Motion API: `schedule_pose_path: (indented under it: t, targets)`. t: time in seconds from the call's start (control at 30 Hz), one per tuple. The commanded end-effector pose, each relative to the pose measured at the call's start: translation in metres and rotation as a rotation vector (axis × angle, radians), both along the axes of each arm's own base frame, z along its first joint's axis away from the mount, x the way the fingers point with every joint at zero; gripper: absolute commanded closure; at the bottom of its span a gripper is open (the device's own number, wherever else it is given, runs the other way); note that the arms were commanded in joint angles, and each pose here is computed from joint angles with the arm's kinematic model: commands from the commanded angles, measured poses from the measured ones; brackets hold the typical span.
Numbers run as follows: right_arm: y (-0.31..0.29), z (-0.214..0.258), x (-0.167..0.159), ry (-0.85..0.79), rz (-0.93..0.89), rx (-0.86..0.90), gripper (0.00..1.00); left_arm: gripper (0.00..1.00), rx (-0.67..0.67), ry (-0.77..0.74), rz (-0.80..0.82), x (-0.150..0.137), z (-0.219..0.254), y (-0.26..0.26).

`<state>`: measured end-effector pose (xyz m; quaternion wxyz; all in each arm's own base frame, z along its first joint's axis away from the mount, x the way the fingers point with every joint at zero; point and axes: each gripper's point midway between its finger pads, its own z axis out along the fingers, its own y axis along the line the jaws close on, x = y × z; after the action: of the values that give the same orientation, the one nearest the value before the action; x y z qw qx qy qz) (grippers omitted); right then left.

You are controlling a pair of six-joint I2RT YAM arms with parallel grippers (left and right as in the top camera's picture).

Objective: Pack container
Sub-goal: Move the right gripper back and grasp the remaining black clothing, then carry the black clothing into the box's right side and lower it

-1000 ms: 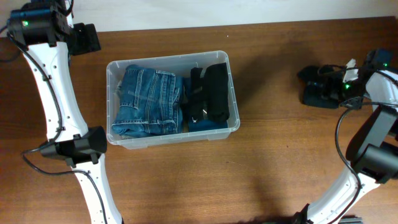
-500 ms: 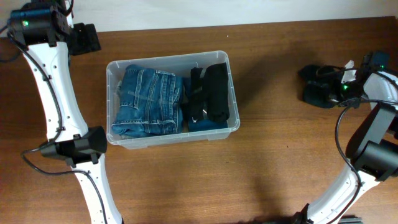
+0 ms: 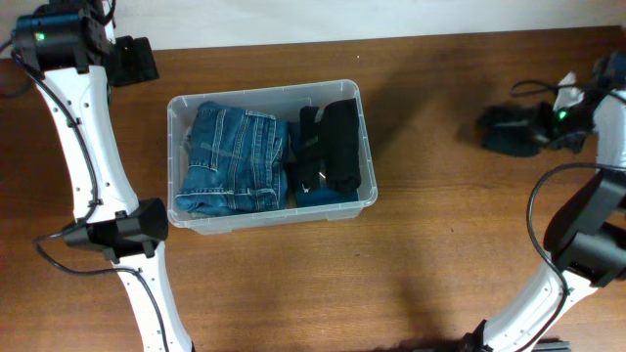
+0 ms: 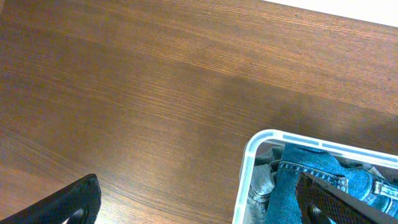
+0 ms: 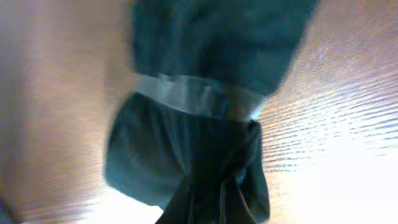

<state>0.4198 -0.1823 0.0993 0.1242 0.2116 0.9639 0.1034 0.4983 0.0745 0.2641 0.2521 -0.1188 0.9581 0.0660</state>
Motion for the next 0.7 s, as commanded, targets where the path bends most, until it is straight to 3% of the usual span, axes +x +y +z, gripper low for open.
schedule_pose_path:
  t: [0.0,0.23,0.37,0.5,0.67]
  targets:
    - [0.019,0.083,0.017,-0.172,0.037,0.023,0.96,0.01,-0.006,-0.011,0.006,0.001,0.001,-0.001]
    - [0.122,0.165,0.031,-0.301,0.266,0.071,0.96,0.01,-0.006,-0.011,0.005,0.001,0.001,-0.001]
    - [0.222,0.212,0.026,-0.384,0.45,0.13,0.96,0.01,-0.006,-0.011,0.006,0.001,0.001,-0.001]
    - [0.326,0.226,0.009,-0.393,0.598,0.202,0.96,0.01,-0.006,-0.011,0.005,0.001,0.001,-0.001]
    - [0.398,0.221,-0.016,-0.35,0.653,0.194,0.96,0.01,-0.006,-0.011,0.006,0.001,0.001,-0.001]
